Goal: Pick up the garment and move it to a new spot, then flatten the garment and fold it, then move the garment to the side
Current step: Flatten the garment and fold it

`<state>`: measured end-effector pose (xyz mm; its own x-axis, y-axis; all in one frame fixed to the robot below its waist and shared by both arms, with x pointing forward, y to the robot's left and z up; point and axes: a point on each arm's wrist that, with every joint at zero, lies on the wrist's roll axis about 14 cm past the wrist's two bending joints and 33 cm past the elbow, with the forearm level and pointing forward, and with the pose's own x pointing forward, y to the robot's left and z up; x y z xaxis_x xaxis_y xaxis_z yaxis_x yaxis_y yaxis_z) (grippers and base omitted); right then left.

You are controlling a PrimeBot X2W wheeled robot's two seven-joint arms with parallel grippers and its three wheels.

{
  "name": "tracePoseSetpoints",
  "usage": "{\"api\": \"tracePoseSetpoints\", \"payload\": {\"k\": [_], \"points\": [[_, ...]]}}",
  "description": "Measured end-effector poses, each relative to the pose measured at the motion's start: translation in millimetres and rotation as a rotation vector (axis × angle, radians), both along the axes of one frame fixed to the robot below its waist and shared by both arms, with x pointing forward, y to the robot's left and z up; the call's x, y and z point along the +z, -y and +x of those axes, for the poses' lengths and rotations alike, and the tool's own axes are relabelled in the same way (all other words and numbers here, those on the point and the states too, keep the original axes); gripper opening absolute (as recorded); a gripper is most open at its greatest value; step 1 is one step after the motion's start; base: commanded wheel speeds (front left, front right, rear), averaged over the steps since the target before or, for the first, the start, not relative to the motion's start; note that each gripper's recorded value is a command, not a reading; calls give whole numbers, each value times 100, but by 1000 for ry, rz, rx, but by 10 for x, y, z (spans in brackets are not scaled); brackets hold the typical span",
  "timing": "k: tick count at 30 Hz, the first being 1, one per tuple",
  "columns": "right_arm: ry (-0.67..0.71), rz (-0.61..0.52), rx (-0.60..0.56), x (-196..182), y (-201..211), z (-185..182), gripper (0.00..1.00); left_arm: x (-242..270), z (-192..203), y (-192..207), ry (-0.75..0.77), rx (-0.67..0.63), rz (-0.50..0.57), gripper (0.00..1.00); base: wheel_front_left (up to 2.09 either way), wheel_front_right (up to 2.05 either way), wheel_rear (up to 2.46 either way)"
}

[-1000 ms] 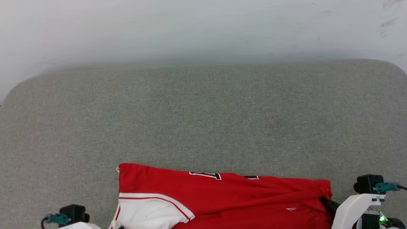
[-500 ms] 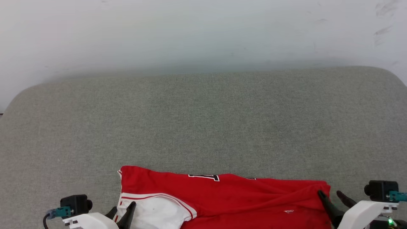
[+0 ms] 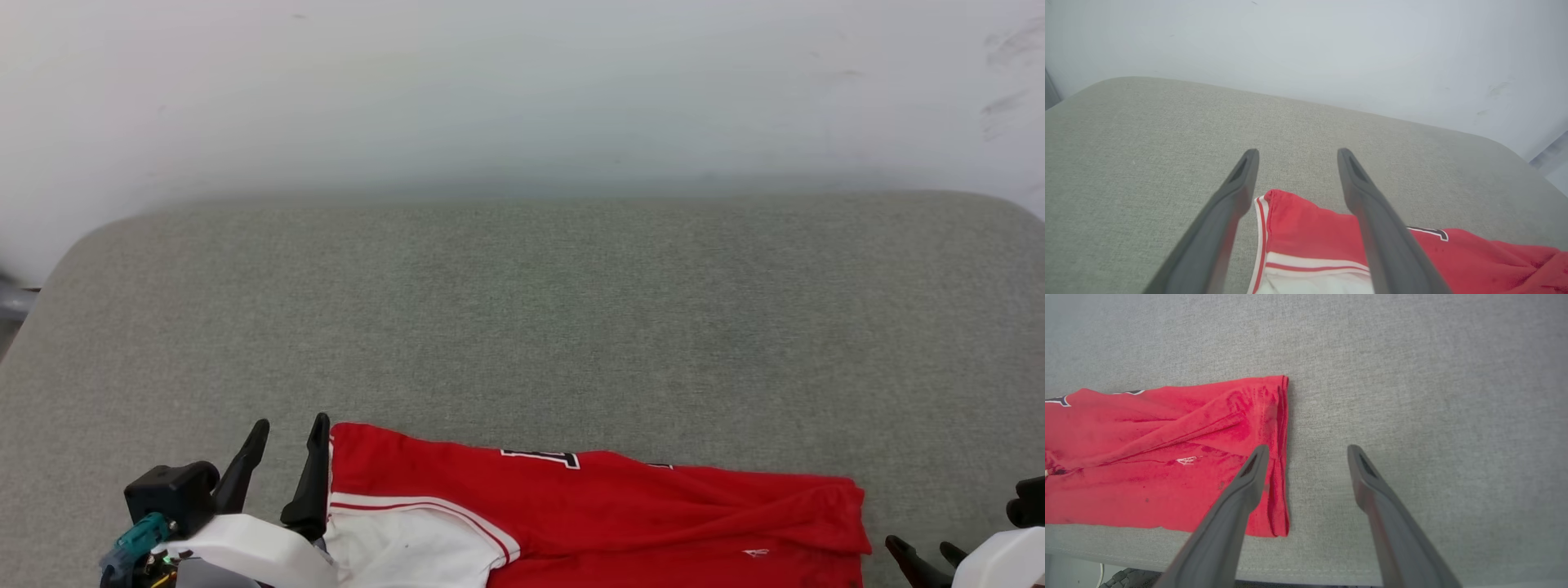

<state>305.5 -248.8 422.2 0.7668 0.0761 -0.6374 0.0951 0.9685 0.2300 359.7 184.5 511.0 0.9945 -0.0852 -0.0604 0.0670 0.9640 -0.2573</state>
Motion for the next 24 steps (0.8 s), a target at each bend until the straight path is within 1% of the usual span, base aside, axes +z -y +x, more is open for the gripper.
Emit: {"api": "tracePoseSetpoints", "payload": {"k": [6, 13, 20, 21, 22, 23, 24], "points": [[-75, 14, 50, -149, -146, 61, 100, 151, -3, 1, 84, 31, 27, 100, 0, 0, 0], [-144, 43, 111, -354, -383, 241, 100, 191, 59, -86, 114, 57, 62, 100, 0, 0, 0], [-244, 79, 150, -614, -554, 217, 100, 107, 94, -102, 93, 69, 49, 100, 0, 0, 0], [-253, 79, 156, -634, -570, 217, 49, 96, 101, -99, 91, 68, 48, 100, 0, 0, 0], [-256, 82, 161, -642, -584, 227, 29, 85, 107, -95, 88, 66, 47, 100, 0, 0, 0], [-260, 85, 163, -651, -595, 228, 0, 69, 112, -93, 84, 67, 47, 100, 0, 0, 0], [-261, 87, 164, -659, -601, 227, 0, 59, 117, -90, 81, 67, 46, 100, 0, 0, 0]]}}
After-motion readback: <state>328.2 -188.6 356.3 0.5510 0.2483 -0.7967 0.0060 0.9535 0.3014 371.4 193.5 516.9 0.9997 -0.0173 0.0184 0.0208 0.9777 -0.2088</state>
